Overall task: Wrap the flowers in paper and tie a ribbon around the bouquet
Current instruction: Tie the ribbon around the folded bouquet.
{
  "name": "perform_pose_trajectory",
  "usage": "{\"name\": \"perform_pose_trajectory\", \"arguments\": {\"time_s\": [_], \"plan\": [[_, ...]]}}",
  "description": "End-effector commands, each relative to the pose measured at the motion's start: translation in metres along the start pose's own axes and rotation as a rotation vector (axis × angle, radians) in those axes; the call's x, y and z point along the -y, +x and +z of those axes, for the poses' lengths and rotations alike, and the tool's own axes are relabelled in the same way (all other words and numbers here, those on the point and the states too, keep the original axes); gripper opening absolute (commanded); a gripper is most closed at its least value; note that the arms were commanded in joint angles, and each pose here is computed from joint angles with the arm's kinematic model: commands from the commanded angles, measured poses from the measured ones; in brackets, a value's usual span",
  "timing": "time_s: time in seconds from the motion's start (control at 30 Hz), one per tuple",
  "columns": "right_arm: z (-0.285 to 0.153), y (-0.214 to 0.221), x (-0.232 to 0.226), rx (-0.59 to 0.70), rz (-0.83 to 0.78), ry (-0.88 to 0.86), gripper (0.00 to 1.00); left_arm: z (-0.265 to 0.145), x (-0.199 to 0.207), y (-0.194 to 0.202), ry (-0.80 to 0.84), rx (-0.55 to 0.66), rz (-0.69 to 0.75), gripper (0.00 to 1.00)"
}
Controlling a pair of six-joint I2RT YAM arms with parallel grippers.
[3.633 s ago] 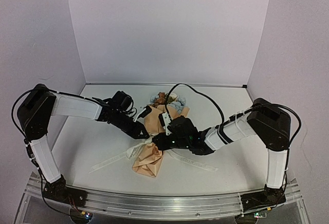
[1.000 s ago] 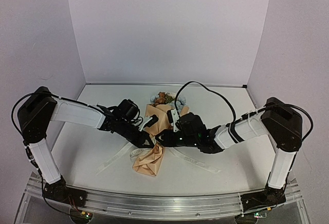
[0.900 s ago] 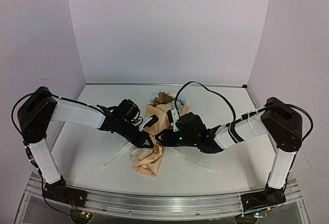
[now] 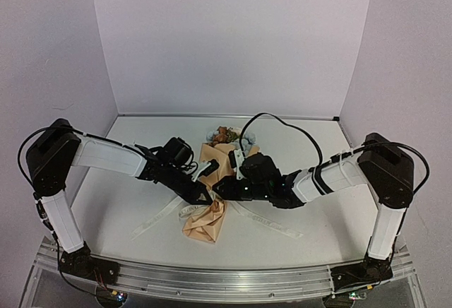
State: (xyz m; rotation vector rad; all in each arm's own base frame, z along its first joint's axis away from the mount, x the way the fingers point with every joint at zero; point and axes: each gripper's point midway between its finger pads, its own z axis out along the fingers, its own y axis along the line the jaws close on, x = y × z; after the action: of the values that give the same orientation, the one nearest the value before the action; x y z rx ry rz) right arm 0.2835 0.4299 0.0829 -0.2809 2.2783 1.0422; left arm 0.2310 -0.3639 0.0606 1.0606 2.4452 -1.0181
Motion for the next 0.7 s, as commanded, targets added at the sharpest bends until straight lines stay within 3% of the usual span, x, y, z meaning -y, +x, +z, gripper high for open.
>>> {"name": "perform_pose_trajectory", "arguments": {"time_s": [0.0,0.2,0.37,0.53,0.67], "plan": [[-0.0005,-0.0073,-0.0052,0.002,-0.007,-0.006,0.24,0.0027,0.0053,-0.0054,0.01,-0.012,0.02,0.0],[0.0028,-0.0076,-0.0058,-0.006,-0.005,-0.004,0.22,0.0019,0.0051,-0.0039,0.003,-0.013,0.022,0.0],[0.0041,-0.0097,-0.0084,-0.007,-0.006,-0.009,0.14,0.0003,0.0053,-0.0042,-0.001,-0.01,0.024,0.0],[0.0032,-0.0098,-0.0098,-0.008,-0.007,-0.014,0.0,-0.0003,0.0059,-0.0043,0.001,-0.006,0.024,0.0],[0.0005,-0.0077,-0.0079,-0.011,-0.014,-0.01,0.0,-0.0006,0.0067,-0.0053,0.005,0.002,0.02,0.0]]}}
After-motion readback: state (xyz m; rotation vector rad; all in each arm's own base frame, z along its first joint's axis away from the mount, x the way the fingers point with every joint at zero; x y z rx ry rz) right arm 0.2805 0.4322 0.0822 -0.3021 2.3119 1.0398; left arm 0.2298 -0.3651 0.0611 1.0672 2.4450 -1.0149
